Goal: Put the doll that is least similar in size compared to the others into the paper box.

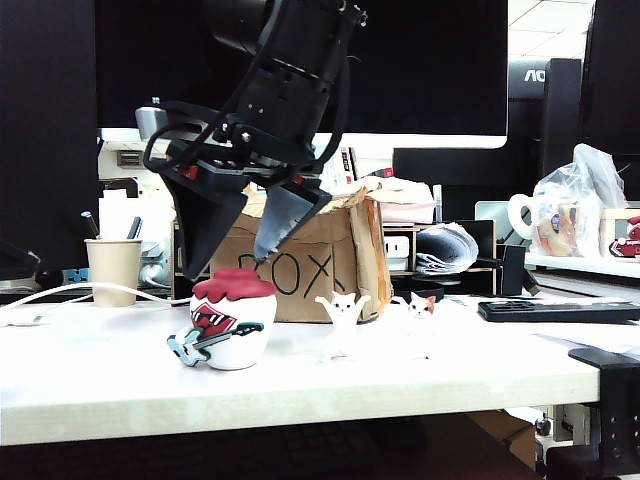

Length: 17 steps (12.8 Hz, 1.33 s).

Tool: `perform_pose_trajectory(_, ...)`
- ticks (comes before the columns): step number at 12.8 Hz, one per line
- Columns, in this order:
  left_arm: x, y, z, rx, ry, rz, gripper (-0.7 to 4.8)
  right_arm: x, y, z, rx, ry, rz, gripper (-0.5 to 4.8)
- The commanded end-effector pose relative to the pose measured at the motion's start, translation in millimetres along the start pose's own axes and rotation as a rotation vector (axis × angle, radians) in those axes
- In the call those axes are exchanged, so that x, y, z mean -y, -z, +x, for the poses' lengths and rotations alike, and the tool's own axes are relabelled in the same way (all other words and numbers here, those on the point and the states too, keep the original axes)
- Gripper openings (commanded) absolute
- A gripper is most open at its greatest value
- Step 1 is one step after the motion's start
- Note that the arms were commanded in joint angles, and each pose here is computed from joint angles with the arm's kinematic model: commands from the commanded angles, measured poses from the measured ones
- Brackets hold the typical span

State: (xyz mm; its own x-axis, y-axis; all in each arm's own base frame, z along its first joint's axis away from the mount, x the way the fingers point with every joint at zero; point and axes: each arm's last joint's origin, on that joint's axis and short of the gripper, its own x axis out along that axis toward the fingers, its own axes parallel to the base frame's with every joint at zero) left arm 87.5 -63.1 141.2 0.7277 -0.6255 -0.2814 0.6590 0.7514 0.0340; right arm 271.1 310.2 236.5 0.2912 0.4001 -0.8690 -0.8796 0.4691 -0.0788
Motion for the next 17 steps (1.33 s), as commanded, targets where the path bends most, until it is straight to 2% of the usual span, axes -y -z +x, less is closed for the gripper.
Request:
perform_pose_trajectory(1,0.1,-2,0,0.014,0.003,0.005,-0.05,0,-2,-1,0.017,0.026,0.001,4.79)
perform_pose_trajectory(7,0.1,-2,0,0.014,0.003,0.005,-0.05,-2,-1,3,0.004,-0.003,0.036,4.79)
perform_pose_trajectory(17,0.1,-2,0,0.014,0.003,0.005,-0.05,0,5,33,-0.047,-0.001,0.065,4.79)
